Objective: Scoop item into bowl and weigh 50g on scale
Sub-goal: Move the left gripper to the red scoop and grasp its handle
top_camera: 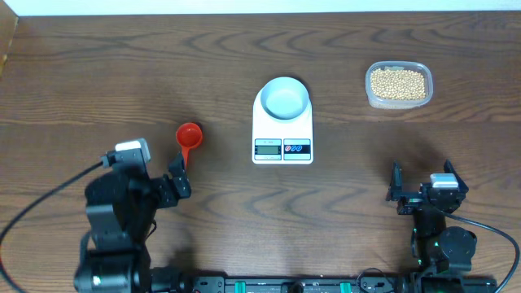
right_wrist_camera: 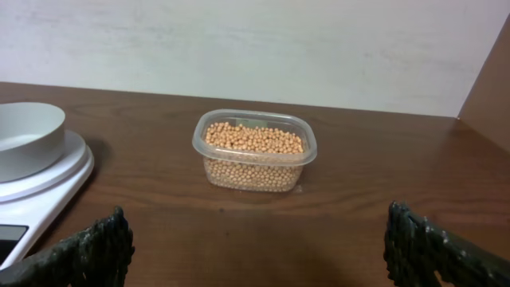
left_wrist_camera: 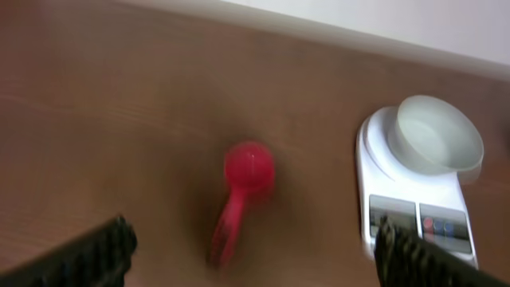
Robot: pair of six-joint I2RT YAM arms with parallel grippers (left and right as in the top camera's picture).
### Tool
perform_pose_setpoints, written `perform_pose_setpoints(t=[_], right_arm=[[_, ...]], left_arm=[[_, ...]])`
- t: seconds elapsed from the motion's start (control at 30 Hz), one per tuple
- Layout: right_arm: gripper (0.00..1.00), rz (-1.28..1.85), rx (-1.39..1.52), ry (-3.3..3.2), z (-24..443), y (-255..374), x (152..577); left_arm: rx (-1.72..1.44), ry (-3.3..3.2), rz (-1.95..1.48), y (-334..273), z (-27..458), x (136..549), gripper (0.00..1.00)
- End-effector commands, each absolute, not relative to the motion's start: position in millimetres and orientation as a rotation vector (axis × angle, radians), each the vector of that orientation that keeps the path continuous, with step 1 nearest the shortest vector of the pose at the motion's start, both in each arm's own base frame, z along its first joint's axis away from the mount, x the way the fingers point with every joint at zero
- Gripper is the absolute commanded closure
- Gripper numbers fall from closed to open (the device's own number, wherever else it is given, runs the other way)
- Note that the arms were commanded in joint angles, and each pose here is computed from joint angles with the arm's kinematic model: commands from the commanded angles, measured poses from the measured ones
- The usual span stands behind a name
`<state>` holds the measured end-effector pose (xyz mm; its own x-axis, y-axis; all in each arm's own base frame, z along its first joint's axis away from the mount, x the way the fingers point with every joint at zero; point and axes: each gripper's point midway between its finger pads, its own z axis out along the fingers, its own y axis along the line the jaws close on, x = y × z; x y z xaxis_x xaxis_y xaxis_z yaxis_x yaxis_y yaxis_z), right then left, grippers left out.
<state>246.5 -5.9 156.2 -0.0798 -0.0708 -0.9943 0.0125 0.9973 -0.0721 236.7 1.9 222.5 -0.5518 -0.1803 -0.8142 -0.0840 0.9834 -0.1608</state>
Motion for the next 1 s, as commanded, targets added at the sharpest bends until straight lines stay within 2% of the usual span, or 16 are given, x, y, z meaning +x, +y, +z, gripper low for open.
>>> perform_pose_setpoints(t=[0.0, 0.2, 0.4, 0.67, 0.73, 0.8, 0.87, 0.97], right_arm=[[0.01, -0.075, -0.055, 1.652, 155, -5, 246], [0.01, -0.075, -0.055, 1.652, 155, -5, 246], [0.01, -0.075, -0.055, 1.652, 155, -5, 246], [0.01, -0.075, -0.055, 1.652, 155, -5, 246], [0.01, -0.075, -0.055, 1.652, 155, -5, 246], [0.01, -0.075, -0.055, 1.652, 155, -5, 246], [0.01, -0.075, -0.055, 1.651, 155, -5, 246], [0.01, -0.075, -0.055, 1.652, 155, -5, 246]], left_arm=[[-0.208, 2.262, -0.136, 2, 227, 239, 0.02], [-0.193, 2.494, -0.283, -19, 215, 231, 0.02], [-0.151, 2.604, -0.596, -56, 203, 240, 0.02], [-0.165, 2.644, -0.638, -59, 182, 270, 0.0], [-0.177, 2.632, -0.597, -53, 178, 282, 0.08], [-0.257, 2.634, -0.431, -31, 169, 294, 0.08], [-0.416, 2.614, -0.084, 16, 157, 308, 0.08], [-0.464, 2.59, 0.085, 39, 150, 319, 0.08]])
